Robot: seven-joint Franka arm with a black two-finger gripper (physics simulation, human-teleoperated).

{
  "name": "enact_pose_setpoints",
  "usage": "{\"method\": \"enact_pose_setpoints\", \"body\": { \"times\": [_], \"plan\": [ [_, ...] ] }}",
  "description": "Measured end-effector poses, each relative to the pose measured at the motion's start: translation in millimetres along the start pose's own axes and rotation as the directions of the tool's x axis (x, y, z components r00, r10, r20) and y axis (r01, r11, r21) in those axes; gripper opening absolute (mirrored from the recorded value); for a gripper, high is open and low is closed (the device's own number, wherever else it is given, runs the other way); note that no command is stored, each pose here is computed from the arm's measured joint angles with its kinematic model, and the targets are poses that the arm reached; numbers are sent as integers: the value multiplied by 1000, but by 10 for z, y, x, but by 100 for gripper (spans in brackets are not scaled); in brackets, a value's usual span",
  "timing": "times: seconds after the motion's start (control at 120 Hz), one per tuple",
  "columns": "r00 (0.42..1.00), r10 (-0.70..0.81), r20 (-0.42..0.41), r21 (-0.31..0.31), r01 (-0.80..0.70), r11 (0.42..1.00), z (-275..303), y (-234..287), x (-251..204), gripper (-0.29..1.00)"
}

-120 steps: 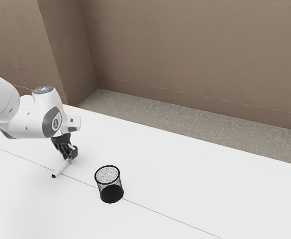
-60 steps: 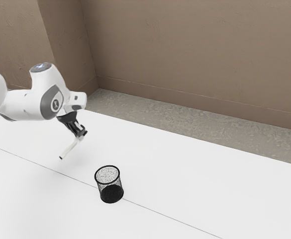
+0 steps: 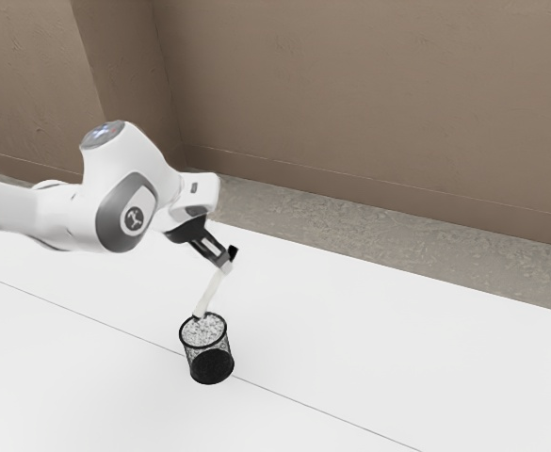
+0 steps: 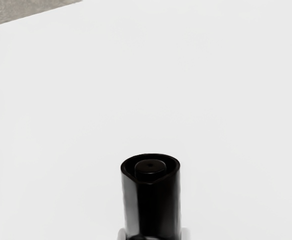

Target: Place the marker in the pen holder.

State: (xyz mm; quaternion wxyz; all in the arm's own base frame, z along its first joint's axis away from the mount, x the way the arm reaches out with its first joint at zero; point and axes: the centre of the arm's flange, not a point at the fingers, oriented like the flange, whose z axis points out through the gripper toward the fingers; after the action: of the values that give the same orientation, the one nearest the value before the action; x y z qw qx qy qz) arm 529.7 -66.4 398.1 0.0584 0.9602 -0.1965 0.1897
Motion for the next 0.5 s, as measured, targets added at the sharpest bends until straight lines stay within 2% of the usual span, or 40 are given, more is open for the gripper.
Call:
{"method": "enact_pose_setpoints", "body": {
  "times": [0.108, 0.225, 0.383, 0.5],
  "plan": [
    [995, -45, -92, 63, 51, 997, -143, -333, 2, -8],
    [984, 12, -179, 100, 6, 995, -180, -180, 126, -8],
    [971, 93, -219, 109, -70, 992, -95, 167, 123, -8],
    [972, 78, -221, 132, -49, 990, -91, -10, -63, -8]
  ]
}}
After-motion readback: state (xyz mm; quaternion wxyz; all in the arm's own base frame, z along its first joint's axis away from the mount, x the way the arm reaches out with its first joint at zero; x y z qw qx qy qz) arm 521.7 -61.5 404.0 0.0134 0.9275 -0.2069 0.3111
